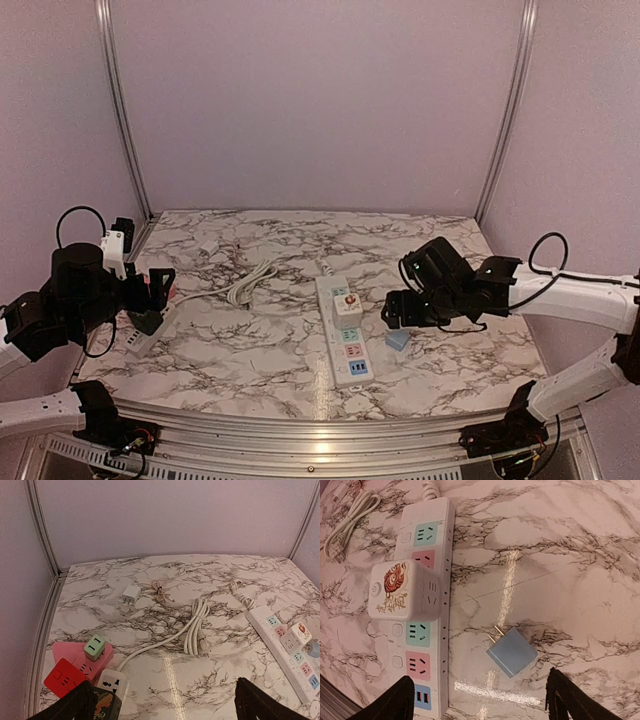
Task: Insert the plug
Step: Pick up the plug from the center of the board.
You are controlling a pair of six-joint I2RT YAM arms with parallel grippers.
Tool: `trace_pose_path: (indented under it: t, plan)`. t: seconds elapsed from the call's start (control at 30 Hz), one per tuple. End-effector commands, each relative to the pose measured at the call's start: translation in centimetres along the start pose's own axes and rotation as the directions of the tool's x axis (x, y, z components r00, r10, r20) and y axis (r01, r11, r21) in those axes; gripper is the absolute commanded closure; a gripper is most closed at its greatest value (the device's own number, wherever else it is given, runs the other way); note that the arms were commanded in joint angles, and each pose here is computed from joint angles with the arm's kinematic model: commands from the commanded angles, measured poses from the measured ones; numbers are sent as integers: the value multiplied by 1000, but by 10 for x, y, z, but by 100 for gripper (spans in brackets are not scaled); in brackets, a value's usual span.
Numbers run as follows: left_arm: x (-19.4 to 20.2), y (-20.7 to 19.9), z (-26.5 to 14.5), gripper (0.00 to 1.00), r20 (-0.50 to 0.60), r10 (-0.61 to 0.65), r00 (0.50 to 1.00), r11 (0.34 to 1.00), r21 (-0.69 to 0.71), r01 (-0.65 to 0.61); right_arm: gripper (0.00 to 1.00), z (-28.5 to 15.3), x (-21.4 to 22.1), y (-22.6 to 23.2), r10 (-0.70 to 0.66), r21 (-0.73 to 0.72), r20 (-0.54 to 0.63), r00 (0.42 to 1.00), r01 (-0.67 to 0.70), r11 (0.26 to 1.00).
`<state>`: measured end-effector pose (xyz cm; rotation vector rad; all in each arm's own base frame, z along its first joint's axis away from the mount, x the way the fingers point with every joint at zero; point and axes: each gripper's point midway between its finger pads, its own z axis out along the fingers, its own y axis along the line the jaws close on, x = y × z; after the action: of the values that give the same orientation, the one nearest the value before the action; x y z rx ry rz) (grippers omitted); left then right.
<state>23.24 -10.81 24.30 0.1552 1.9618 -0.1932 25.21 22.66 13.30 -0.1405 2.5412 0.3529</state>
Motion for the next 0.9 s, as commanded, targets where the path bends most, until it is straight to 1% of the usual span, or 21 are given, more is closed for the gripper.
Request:
trace_pose_path:
  t: [0.0, 0.17, 0.4, 0.47, 0.53, 0.67, 0.73, 0.87]
  plan:
    - [1, 5, 2, 1, 4, 4, 1000, 1000, -27, -4, 16, -1, 0, -3, 39, -34, 50, 998, -37, 999]
    - [1, 5, 2, 1, 3, 5, 1000, 1000, -27, -5, 16, 17, 17, -17, -3, 40, -1, 1000, 3, 999]
    - [1, 7, 1, 1, 5, 4, 1000, 999, -35, -4, 15, 36, 32, -33, -8, 127, -50, 999, 14, 992]
    - [2, 7, 2, 1, 3, 5, 1000, 999, -35, -5, 15, 40, 36, -36, 6, 144, -62, 998, 3, 990]
    - [2, 7, 2, 1, 1, 6, 1000, 999, -37, -6, 16, 43, 40, -37, 47, 151, -66, 997, -37, 988]
    - [2, 6, 3, 1, -3, 9, 1000, 999, -37, -9, 15, 49, 43, -33, 115, 123, -58, 992, -107, 987]
    - [3, 6, 3, 1, -4, 9, 1000, 999, -37, -9, 15, 52, 41, -33, 122, 132, -55, 991, -114, 985]
    - [3, 6, 3, 1, -5, 9, 1000, 999, -39, -9, 16, 61, 46, -40, 120, 196, -83, 989, -102, 975]
